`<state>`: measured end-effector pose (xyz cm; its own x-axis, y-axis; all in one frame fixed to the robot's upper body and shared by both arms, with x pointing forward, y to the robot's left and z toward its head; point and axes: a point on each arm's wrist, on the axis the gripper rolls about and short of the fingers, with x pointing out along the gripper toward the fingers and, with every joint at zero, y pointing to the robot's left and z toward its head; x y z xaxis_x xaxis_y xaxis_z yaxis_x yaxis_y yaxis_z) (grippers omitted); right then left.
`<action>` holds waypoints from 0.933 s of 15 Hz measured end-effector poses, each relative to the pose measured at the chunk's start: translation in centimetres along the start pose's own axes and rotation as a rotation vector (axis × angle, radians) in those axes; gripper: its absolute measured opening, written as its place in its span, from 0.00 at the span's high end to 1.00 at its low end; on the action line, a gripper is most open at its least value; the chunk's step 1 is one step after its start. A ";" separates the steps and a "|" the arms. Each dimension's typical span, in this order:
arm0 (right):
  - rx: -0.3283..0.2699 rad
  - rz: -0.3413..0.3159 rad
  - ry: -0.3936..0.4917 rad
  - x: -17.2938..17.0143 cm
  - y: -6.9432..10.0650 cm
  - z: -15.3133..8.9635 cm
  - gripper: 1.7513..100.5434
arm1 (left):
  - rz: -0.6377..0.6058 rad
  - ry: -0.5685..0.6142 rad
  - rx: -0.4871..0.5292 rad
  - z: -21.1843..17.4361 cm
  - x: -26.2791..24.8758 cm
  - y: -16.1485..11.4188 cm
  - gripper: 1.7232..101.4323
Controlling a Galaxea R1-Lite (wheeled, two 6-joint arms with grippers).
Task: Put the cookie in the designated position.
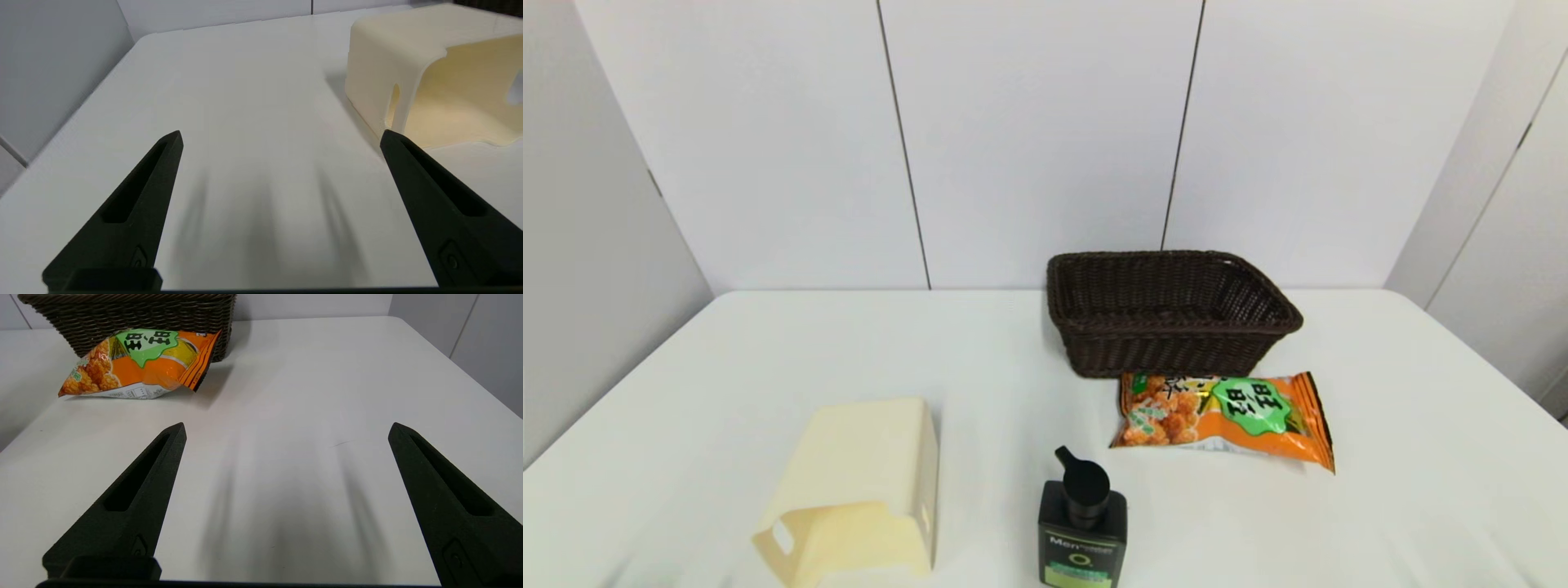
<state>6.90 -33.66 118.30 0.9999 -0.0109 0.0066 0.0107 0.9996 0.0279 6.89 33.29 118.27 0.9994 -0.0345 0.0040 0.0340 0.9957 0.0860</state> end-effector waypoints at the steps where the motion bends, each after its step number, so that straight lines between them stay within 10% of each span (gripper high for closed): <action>1: 0.000 0.000 0.000 0.0 0.0 0.0 0.03 | 0.016 0.000 -0.051 0.0 0.0 0.0 0.04; 14: -0.001 0.000 0.000 0.0 0.0 0.0 0.03 | 0.035 -0.002 -0.093 0.0 0.0 0.1 0.04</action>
<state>6.90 -33.66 118.30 0.9999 -0.0109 0.0066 0.0107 0.9996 0.0273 6.89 33.37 118.29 1.0000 0.0000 0.0070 0.0001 1.0000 -0.0073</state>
